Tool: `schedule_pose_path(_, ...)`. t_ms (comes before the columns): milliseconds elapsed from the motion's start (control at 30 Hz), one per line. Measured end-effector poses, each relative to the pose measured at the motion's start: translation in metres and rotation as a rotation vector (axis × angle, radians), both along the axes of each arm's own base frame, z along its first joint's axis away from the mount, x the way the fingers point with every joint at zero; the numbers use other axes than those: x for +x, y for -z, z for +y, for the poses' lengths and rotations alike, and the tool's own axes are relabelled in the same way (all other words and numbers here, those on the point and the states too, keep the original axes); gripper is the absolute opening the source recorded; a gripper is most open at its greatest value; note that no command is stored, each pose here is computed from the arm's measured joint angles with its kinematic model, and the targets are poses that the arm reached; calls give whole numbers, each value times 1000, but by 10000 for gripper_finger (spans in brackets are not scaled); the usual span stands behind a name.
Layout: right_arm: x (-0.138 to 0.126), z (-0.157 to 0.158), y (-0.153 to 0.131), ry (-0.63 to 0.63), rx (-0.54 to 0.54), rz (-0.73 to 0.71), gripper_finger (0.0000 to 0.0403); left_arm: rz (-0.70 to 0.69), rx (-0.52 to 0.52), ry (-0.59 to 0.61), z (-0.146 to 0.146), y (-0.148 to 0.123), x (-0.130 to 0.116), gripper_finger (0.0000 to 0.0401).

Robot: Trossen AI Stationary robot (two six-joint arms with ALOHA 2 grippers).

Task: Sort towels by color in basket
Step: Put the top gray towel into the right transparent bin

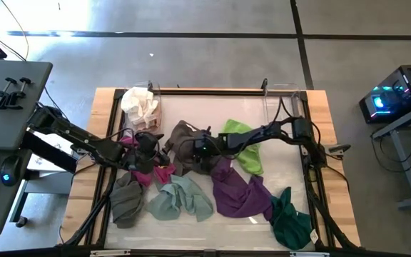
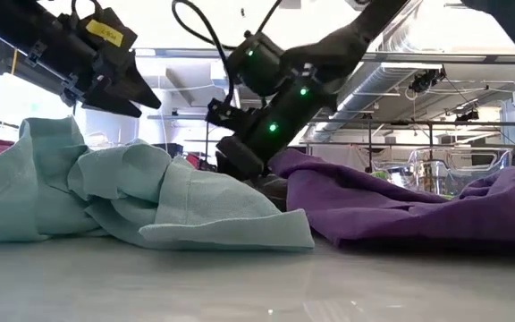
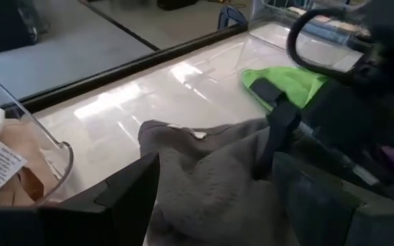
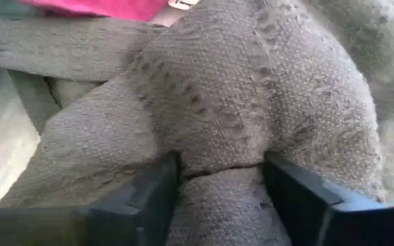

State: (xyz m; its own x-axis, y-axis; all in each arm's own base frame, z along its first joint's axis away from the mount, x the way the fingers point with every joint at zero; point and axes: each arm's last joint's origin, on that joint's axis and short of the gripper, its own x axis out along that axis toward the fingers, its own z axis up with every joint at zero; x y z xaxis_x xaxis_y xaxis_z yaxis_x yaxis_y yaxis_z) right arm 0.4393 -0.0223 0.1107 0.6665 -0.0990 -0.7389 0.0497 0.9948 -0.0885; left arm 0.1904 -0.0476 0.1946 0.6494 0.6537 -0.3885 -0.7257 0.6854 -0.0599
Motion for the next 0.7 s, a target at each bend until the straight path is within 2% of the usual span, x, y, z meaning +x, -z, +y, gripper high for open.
schedule_pose_path(200, -4, -6, 11, 17, 32, 25, 92, 4, 4, -1, 0, 0, 0, 273)
schedule_pose_path(333, -5, -7, 4, 15, 26, 7, 26, 4, 5, -3, 0, 0, 0, 273)
schedule_pose_path(500, -13, -9, -26, 65, -42, -6, 26, 6, 5, -2, 0, 0, 0, 273)
schedule_pose_path(700, -35, -9, -99, 132, -185, -80, 28, 6, 6, -4, 0, 0, 0, 273)
